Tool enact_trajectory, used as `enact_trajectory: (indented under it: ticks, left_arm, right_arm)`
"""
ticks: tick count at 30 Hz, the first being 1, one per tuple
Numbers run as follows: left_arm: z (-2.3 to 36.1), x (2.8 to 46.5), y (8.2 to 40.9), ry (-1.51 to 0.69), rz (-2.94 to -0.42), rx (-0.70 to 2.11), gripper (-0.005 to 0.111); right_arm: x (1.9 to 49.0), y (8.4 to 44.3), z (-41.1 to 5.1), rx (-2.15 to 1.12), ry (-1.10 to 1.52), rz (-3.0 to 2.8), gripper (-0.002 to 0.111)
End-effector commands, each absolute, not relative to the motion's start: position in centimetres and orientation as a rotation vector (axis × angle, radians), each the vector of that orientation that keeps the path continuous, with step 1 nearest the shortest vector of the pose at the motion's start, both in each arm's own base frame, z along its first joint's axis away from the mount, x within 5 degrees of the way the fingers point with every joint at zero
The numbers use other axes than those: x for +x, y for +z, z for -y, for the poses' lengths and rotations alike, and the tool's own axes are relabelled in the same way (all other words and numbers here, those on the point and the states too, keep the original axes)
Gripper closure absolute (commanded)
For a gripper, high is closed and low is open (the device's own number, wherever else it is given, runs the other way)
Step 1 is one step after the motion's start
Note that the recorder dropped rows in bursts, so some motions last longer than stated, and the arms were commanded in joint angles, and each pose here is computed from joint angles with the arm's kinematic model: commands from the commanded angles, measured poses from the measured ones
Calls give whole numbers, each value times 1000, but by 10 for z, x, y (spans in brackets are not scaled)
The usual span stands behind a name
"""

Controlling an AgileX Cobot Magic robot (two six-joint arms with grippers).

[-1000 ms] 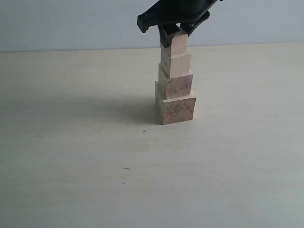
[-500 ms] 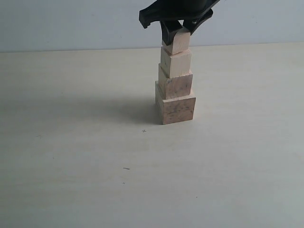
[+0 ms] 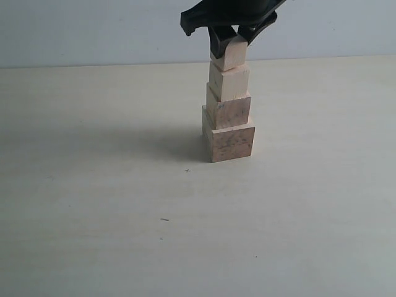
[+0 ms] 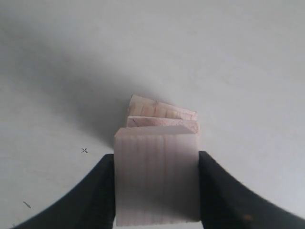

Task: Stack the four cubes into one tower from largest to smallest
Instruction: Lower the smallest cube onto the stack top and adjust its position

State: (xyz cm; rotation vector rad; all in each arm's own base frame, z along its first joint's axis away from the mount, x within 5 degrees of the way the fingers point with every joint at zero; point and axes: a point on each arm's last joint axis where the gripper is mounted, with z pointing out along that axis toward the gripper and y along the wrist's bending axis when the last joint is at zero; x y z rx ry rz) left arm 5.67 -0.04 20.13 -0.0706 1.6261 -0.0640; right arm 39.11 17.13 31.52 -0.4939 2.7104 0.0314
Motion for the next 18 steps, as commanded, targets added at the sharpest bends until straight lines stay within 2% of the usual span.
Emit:
enact_trajectory:
  ticks: [1, 18]
  left_arm:
    - [1, 56, 200, -73, -1623, -68, 107]
    - [1, 56, 200, -74, -1623, -69, 107]
  right_arm:
    - [392, 320, -168, -482, 20, -2694, 108]
    - [393, 320, -164, -467, 22, -2699, 108]
